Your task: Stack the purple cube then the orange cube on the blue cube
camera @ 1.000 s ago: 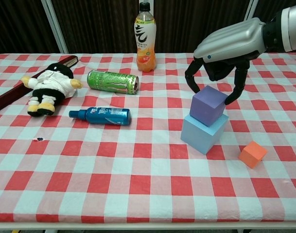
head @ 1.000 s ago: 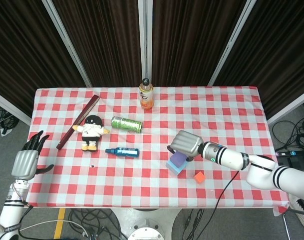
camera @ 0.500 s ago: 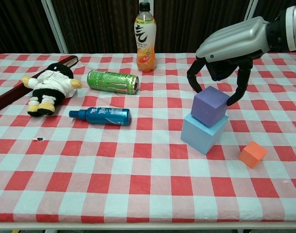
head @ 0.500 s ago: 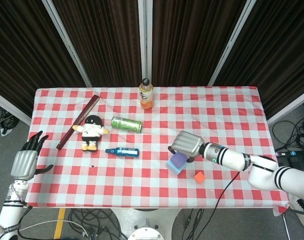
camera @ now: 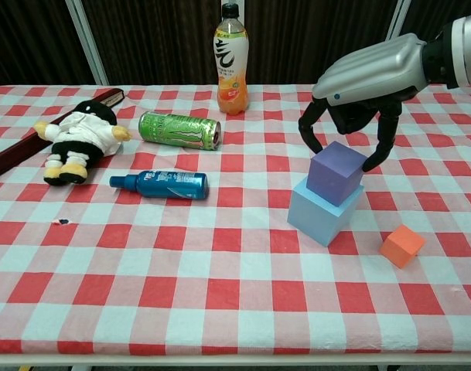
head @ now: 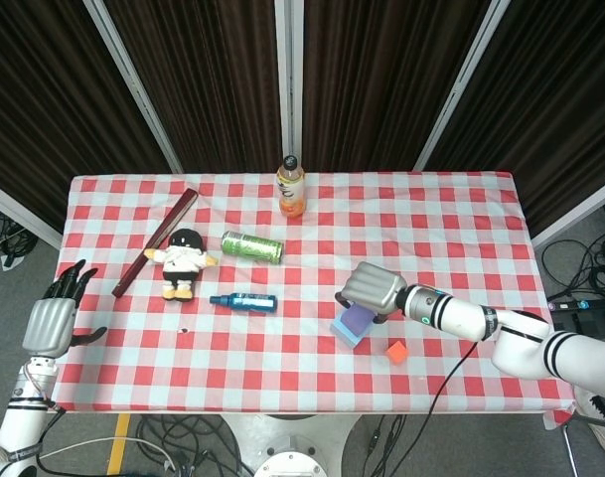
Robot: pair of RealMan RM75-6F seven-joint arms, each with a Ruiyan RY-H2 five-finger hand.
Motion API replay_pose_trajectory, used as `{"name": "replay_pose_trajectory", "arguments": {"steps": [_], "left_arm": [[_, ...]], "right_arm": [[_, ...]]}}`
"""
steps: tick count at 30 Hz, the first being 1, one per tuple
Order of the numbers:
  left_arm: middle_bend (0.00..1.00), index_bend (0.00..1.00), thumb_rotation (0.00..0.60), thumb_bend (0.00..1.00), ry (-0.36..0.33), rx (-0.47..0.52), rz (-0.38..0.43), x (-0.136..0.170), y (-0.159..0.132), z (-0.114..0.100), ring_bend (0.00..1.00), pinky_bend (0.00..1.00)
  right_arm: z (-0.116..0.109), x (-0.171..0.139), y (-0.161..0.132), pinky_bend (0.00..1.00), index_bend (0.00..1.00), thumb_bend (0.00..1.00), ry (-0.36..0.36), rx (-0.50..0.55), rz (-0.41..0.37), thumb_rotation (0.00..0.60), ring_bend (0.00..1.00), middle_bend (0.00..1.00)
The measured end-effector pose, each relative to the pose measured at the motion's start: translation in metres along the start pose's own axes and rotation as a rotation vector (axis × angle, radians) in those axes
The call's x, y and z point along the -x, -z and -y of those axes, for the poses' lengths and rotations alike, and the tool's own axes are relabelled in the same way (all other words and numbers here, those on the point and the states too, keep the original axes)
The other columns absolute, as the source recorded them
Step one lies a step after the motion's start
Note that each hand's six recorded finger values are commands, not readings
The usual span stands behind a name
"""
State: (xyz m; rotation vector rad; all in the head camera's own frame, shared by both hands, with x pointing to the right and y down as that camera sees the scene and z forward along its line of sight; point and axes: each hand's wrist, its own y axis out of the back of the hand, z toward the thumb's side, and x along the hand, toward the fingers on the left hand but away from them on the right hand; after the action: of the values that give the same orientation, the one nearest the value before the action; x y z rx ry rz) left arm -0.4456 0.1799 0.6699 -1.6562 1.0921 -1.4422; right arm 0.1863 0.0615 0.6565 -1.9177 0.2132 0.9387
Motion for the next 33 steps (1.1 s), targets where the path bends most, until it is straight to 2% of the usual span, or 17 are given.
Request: {"name": "replay_pose_trajectory", "arguments": {"steps": [4, 10, 19, 24, 26, 29, 31, 33], "left_arm": [[0.11, 0.16, 0.6, 0.0, 0.001, 0.0, -0.002, 0.001, 0.001, 0.0, 0.08, 0.21], [0.11, 0.16, 0.6, 0.0, 0.0, 0.0, -0.002, 0.001, 0.002, 0.0, 0.08, 0.21], [0.11, 0.16, 0.6, 0.0, 0.001, 0.003, 0.001, 0.001, 0.0, 0.0, 0.08, 0.21], [0.11, 0.16, 0.6, 0.0, 0.0, 0.002, 0.01, 0.001, -0.002, 0.0, 0.08, 0.21], [0.11, 0.16, 0.6, 0.0, -0.001, 0.003, 0.012, 0.002, -0.003, 0.0, 0.08, 0.21], [0.11, 0.16, 0.6, 0.0, -0.004, 0.008, 0.017, 0.002, -0.005, -0.001, 0.08, 0.21], [0.11, 0.16, 0.6, 0.0, -0.004, 0.009, 0.02, 0.002, -0.006, -0.002, 0.08, 0.21], [0.11, 0.16, 0.6, 0.0, -0.002, 0.007, 0.021, 0.002, -0.006, -0.001, 0.08, 0.21]], "right_arm": [[0.003, 0.0, 0.001, 0.87, 0.33, 0.0, -0.025, -0.007, 0.01, 0.6, 0.94, 1.0], [0.002, -0.002, 0.003, 0.87, 0.21, 0.0, -0.034, -0.005, 0.028, 0.6, 0.94, 1.0], [-0.009, -0.008, 0.004, 0.87, 0.12, 0.0, -0.008, -0.008, 0.038, 0.6, 0.94, 1.0], [-0.023, -0.024, 0.007, 0.87, 0.09, 0.0, 0.015, -0.019, 0.059, 0.6, 0.94, 1.0], [-0.029, -0.035, 0.008, 0.87, 0.13, 0.0, 0.029, -0.023, 0.074, 0.6, 0.94, 1.0], [-0.035, -0.055, 0.01, 0.87, 0.32, 0.0, 0.067, 0.008, 0.112, 0.6, 0.94, 1.0], [-0.032, -0.071, 0.01, 0.87, 0.43, 0.0, 0.085, 0.066, 0.152, 0.6, 0.94, 1.0], [-0.026, -0.088, 0.009, 0.87, 0.47, 0.01, 0.096, 0.121, 0.197, 0.6, 0.94, 1.0]]}}
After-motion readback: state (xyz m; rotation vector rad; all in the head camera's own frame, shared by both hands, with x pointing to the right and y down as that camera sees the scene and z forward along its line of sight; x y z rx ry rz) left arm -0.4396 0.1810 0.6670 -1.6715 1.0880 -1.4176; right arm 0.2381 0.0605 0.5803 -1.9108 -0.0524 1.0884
